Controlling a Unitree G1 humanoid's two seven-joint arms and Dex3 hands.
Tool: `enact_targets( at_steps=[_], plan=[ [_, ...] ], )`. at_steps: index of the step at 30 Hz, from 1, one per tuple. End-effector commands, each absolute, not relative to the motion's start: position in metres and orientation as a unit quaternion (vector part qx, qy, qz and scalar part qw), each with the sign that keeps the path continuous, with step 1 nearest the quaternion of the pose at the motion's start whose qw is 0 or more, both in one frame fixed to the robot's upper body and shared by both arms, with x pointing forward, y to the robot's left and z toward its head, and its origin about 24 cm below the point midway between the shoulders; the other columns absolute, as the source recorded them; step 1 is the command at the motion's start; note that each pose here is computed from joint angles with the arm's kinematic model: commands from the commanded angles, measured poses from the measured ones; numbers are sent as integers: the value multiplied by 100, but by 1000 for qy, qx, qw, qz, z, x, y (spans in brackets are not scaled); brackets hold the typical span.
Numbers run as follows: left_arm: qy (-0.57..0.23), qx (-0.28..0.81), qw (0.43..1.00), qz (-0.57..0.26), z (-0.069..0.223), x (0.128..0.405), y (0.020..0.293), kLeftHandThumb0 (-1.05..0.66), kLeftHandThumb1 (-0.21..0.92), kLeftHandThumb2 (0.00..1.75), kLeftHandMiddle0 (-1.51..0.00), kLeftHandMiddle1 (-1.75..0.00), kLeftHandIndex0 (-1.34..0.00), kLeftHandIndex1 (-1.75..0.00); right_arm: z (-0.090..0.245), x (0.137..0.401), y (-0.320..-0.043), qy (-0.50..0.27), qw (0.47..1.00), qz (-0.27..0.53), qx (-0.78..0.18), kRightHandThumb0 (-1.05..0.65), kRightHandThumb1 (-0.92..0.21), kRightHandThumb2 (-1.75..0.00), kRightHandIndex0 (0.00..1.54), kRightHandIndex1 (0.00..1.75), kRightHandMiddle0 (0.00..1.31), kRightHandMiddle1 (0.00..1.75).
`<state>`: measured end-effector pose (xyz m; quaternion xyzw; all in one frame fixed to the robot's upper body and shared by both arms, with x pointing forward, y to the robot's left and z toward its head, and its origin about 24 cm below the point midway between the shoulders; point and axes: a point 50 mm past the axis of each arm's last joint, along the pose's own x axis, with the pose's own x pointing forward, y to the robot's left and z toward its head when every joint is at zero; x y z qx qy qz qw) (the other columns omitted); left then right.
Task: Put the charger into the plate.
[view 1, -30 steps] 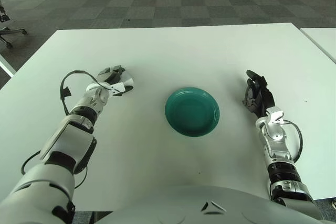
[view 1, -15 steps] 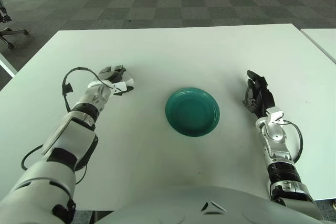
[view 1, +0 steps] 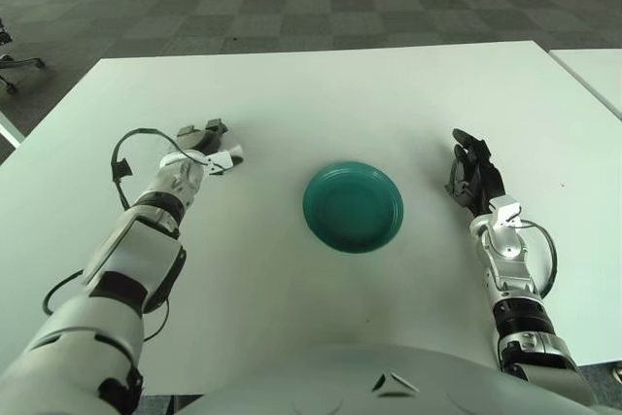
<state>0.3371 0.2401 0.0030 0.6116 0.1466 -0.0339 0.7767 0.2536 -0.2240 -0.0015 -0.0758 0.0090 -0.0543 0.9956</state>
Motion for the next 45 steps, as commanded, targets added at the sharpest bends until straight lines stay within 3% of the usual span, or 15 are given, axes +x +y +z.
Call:
enact_targets(
  at_steps=[1, 6, 12, 31, 37, 42, 45],
  plan=[
    [191, 597, 779, -15, -32, 307, 244, -12, 25, 132, -69, -162, -55, -174, -28, 238, -225, 83, 992, -60, -70, -90, -92, -91, 16, 1, 0, 57],
    [160, 585, 794, 28, -32, 304, 242, -2, 12, 149, -79, -160, -58, -174, -29, 239, -225, 84, 992, -60, -70, -90, -92, -91, 16, 1, 0, 57],
    [127, 575, 807, 33, -32, 302, 239, 0, 9, 154, -81, -164, -57, -175, -29, 239, -225, 84, 992, -60, -70, -90, -92, -91, 16, 0, 0, 57],
    [64, 574, 816, 34, -23, 303, 238, 0, 19, 146, -72, -170, -48, -175, -30, 240, -228, 86, 992, -61, -70, -90, -92, -91, 16, 0, 0, 57],
    [-35, 563, 824, 52, 11, 324, 233, 0, 20, 145, -70, -172, -47, -175, -31, 239, -229, 85, 992, -61, -70, -90, -92, -91, 16, 0, 0, 57],
    [-176, 524, 831, 56, 56, 336, 213, 0, 21, 145, -69, -174, -47, -175, -31, 238, -230, 85, 992, -61, -70, -90, -92, -91, 16, 0, 0, 57],
    [-256, 503, 824, 47, 87, 334, 192, 0, 13, 154, -74, -174, -54, -174, -31, 238, -230, 85, 992, -61, -70, -90, -92, -91, 16, 0, 0, 57]
  ],
)
